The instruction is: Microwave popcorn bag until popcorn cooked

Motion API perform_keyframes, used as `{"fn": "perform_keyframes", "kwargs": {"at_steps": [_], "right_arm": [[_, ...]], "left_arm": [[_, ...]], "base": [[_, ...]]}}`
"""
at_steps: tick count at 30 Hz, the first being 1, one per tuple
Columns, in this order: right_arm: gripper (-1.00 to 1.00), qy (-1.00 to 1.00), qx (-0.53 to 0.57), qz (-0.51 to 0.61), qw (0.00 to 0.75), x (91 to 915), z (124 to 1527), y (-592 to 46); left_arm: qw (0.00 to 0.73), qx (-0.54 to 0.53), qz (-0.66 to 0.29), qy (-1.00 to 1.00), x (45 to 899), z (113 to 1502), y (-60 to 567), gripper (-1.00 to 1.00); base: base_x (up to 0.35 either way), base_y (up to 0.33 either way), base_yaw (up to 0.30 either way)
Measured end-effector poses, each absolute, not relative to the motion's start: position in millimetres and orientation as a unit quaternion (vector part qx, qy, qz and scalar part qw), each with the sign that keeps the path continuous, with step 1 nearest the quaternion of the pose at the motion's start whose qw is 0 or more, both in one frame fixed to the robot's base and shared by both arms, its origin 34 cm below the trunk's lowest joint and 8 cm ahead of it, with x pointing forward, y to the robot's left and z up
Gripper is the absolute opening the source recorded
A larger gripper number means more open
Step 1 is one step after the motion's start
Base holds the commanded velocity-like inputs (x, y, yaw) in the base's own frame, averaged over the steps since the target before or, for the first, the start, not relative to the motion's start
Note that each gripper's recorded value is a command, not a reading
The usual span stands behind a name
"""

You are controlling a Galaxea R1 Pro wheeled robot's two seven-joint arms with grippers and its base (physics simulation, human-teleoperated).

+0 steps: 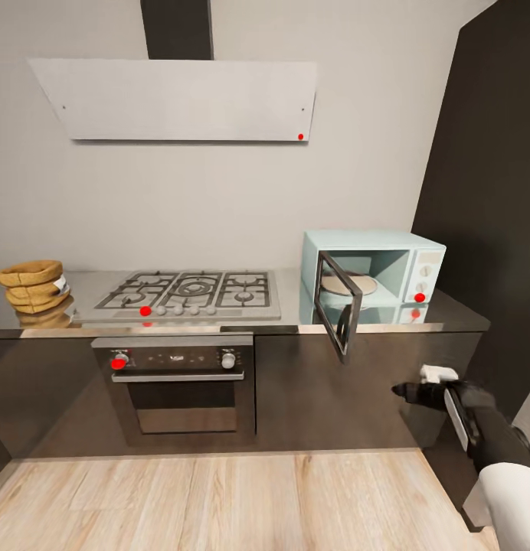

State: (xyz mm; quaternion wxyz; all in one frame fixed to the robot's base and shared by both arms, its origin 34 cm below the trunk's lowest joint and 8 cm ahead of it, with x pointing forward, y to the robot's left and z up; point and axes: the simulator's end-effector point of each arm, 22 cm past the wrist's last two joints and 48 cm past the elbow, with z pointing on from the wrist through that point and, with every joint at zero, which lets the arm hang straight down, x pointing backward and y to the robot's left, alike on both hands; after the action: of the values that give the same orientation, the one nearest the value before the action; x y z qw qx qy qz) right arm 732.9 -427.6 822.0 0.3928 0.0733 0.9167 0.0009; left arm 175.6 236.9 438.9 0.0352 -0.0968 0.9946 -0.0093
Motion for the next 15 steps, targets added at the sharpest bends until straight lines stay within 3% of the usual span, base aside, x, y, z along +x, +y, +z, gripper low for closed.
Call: {"fn": "perform_keyframes", "kwargs": {"at_steps": [7,11,15], "right_arm": [[1.00,0.975,0.041,0.024,0.219,598,600,-383],[1.00,0.975,0.027,0.017,0.218,568,572,-370],[1.00,0.985,0.012,0.012,0.169,449,503,-344]], "left_arm": [[0.034,-0.097,-0.009,0.995,175,439,237,1.00],[0.034,-0.098,-0.009,0.995,175,439,237,1.00],[0.034,-0.098,-0.009,0.995,174,439,238,1.00]], "base": [[0.000,0.000,0.000],[0.000,0.000,0.000],[0.000,0.000,0.000]]}}
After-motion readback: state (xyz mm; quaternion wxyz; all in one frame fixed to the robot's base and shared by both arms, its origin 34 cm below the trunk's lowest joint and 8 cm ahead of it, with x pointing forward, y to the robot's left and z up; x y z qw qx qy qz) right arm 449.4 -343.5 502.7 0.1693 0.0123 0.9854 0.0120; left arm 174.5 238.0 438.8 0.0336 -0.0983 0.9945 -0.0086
